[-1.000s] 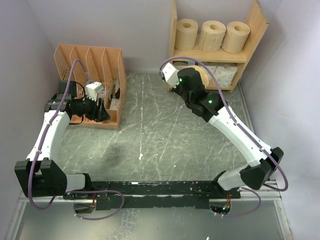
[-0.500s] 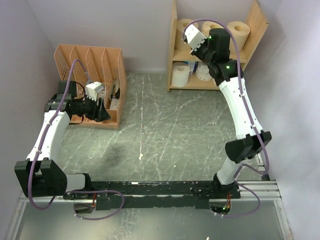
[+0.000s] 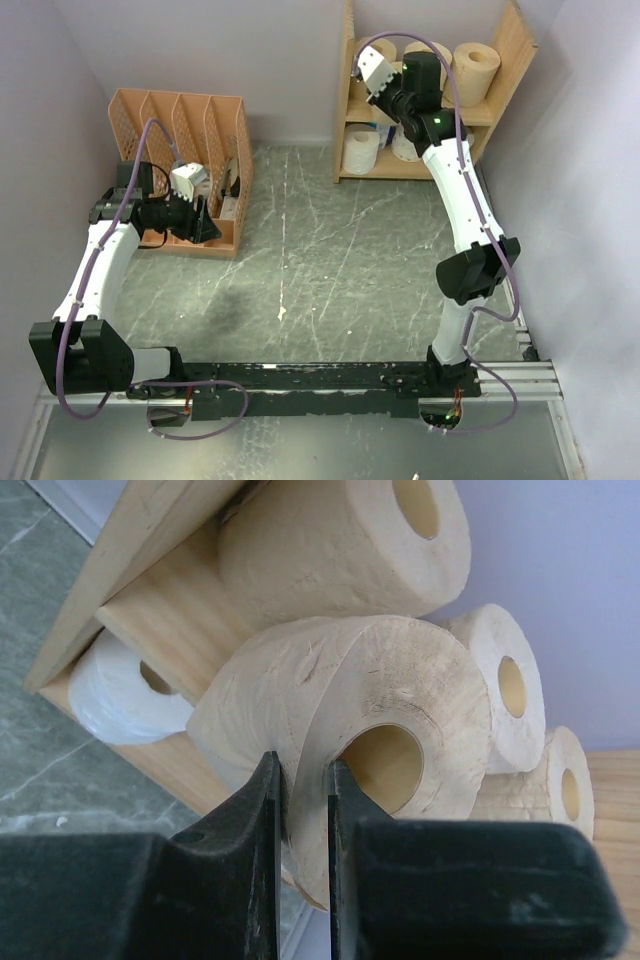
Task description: Place and organize the paper towels onto the shelf
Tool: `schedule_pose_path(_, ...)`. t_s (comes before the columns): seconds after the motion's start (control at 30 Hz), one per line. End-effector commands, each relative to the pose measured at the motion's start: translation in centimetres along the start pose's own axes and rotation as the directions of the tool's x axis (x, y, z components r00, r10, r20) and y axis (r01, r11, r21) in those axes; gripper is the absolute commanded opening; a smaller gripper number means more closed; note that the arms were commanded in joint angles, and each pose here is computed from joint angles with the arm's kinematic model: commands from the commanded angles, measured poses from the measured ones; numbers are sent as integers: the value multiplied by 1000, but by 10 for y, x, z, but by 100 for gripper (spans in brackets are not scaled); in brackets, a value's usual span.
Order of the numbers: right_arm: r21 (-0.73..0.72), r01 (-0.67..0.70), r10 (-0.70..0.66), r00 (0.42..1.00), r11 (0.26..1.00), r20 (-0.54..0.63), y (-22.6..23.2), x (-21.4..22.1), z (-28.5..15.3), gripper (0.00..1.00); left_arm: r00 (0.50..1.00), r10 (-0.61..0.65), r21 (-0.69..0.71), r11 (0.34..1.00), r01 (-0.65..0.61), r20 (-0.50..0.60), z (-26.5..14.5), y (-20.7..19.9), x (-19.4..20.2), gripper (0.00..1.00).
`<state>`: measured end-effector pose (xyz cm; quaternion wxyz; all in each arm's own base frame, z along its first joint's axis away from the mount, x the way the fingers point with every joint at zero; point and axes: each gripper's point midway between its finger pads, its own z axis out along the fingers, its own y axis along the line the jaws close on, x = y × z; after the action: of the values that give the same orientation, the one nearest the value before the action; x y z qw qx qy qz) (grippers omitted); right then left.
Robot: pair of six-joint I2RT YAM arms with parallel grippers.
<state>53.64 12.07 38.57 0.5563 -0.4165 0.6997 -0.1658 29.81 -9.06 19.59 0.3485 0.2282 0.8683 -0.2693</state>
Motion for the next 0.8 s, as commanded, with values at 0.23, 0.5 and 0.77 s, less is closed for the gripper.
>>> schedule_pose_path(0.23,262,-6,-7,999,965,47,-47,-13,27,22,998,32,-1,999,-32,56,-7,-2,-17,60)
schedule_pose_path(0.5,381,11,-53,994,925,99,-68,-27,34,46,998,36,-15,999,-35,55,-8,0,-18,60)
schedule_pose_path(0.77,410,-14,-40,991,912,124,-64,-23,62,56,998,40,-22,999,-39,53,-7,2,-15,60)
